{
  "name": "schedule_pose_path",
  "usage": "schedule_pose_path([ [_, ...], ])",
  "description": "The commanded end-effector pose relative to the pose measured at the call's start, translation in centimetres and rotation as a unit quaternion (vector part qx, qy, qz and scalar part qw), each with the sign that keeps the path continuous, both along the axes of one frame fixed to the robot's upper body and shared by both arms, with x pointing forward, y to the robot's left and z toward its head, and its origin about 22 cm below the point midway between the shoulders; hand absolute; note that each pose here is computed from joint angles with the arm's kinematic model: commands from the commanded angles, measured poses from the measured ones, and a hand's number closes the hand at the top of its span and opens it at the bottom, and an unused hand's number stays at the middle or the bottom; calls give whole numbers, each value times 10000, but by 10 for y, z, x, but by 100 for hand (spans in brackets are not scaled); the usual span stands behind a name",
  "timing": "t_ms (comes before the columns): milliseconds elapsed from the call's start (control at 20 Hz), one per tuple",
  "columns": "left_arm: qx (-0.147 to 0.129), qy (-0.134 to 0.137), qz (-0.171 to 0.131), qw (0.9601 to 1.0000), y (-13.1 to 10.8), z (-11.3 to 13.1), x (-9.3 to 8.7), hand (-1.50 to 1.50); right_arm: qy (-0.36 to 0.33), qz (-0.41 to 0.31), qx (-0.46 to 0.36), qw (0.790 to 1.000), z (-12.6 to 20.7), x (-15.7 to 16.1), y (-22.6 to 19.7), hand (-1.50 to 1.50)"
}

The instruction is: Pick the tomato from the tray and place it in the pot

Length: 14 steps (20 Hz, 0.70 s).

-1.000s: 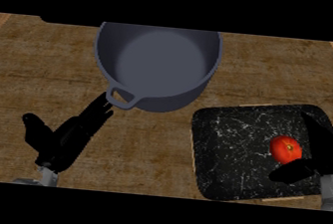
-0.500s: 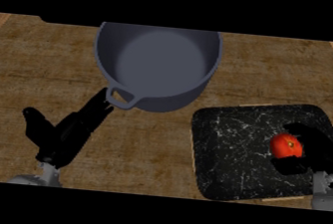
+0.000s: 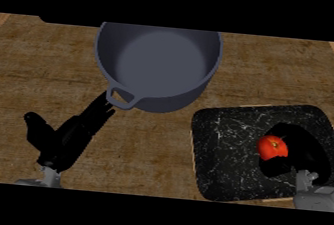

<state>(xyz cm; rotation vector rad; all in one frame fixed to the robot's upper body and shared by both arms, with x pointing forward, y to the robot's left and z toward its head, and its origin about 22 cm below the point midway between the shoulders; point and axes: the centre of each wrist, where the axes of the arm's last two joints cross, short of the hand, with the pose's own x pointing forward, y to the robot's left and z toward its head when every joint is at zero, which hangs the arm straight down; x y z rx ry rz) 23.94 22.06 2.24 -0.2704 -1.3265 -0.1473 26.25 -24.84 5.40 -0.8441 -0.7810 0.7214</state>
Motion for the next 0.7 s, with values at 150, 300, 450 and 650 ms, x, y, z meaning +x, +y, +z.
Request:
schedule_pose_path([
  [150,-27,82,-111,9999,-4,-17,-11,0,200,794,101,9966,-1,-34,132,150],
  [300,60,-21,-73,10000,-8,10,-8,0,244,800,-33,9965,-11,-35,159,150],
  [450,2,8,-10,10000,-1,14,16,0,81,876,-282,9957,17,-48,162,150],
  [650,61,128,31,9999,2,-14,4,0,-195,764,-481,9957,14,-44,162,150],
])
